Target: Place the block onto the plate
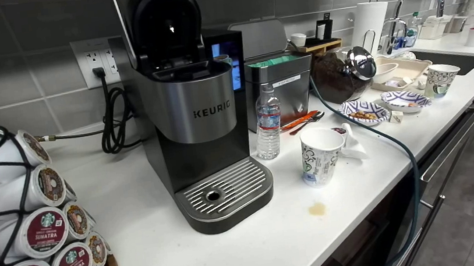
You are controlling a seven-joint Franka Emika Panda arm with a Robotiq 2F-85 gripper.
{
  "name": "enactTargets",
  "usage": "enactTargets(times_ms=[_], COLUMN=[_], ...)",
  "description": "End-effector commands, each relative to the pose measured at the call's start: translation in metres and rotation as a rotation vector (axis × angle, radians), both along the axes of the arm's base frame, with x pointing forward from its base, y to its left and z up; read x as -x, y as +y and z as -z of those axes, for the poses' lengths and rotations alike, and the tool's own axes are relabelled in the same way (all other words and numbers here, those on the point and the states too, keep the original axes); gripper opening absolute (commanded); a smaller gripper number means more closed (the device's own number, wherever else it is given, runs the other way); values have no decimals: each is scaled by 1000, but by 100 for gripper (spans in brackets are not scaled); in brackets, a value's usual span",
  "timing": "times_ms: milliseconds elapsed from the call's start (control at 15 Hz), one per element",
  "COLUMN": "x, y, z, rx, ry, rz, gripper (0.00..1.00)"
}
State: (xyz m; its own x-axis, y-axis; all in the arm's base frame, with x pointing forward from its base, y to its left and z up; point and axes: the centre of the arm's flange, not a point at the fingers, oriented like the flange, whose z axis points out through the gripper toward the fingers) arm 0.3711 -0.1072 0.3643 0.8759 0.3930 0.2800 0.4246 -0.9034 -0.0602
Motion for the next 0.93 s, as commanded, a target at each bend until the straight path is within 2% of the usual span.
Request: enactTargets(times_ms=[0,200,400,733,867], x=[-5,-25,-50,-100,-120], y=[3,-8,-19,-27,-28], z=[3,3,6,28,40], rx=[27,164,255,318,309], ry=[-16,-105,-172,-175,-164], rz=[10,-14,-56,-201,-225], gripper=[100,100,100,100,100])
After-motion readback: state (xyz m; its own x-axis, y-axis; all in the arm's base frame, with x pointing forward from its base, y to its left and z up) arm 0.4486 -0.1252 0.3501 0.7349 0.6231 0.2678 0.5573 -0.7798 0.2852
